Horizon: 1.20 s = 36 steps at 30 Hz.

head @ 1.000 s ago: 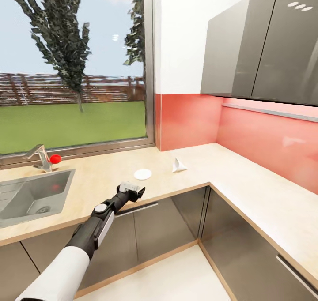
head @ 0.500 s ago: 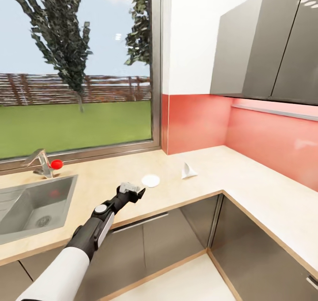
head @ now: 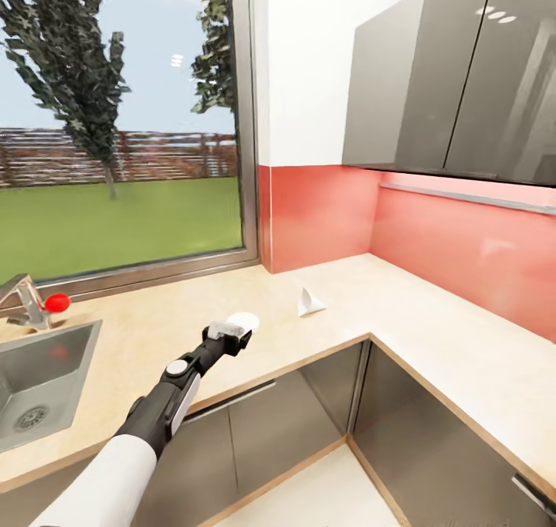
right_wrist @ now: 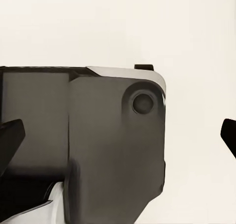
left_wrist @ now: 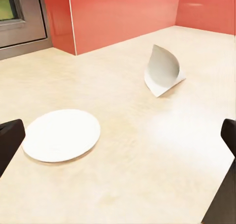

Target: Set up a coffee station on the kitchen countertop: keep the coffee maker on the countertop, move the bottle of coffee from the kitchen shelf to the counter next to the coffee maker, place a paper coffee filter on top of the coffee maker, put the saucer next to the coffee maker with the coffee cup on the saucer, and place the electric kettle next to the coffee maker.

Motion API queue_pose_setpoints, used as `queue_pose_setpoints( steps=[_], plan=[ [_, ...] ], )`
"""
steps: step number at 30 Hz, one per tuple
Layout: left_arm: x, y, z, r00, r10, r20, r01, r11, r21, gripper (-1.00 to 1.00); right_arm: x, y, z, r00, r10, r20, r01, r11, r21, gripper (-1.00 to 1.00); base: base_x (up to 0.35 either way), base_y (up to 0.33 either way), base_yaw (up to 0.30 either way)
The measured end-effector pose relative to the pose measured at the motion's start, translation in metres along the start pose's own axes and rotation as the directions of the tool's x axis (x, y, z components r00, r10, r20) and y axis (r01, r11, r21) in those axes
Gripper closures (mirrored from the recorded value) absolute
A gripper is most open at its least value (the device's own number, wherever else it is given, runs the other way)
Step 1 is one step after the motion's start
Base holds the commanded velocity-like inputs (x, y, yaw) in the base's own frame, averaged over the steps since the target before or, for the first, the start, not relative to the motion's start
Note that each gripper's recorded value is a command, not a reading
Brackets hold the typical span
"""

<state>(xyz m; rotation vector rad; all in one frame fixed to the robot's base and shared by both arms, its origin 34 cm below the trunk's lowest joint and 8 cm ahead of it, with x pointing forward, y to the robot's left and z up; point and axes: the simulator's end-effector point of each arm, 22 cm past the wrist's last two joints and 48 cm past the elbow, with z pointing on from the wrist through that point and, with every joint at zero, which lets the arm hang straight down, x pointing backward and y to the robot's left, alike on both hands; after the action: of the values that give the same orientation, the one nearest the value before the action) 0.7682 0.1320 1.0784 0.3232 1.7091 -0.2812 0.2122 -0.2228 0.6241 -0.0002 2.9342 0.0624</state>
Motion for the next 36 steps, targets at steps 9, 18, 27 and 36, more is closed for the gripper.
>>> queue_pose_setpoints(
  steps=[9,18,27,36],
  plan=[
    [-0.0003,0.0044,-0.0004,1.0,0.001,-0.001,-0.001,1.0,-0.019,-1.0,0.0001,0.0011,-0.0001,1.0,-0.001,0.0,0.001,1.0,-0.002,-1.0,0.077,0.0,-0.22],
    [0.0006,0.0044,0.0,1.0,0.002,-0.003,-0.002,1.0,-0.019,-1.0,0.0,0.0039,0.0,1.0,-0.003,0.0,0.003,1.0,-0.006,-1.0,0.194,0.0,-0.017],
    [0.0016,0.0044,-0.0003,1.0,0.002,-0.003,-0.002,1.0,-0.019,-1.0,-0.0002,0.0042,0.0,1.0,-0.002,0.0,0.002,1.0,-0.007,-1.0,0.008,0.0,0.0],
    [0.005,0.0031,-0.0004,1.0,-0.001,-0.01,0.0,1.0,-0.018,-1.0,0.0001,0.0043,-0.0001,1.0,0.002,0.0,-0.002,1.0,-0.007,-1.0,0.119,-0.036,0.0]
  ],
)
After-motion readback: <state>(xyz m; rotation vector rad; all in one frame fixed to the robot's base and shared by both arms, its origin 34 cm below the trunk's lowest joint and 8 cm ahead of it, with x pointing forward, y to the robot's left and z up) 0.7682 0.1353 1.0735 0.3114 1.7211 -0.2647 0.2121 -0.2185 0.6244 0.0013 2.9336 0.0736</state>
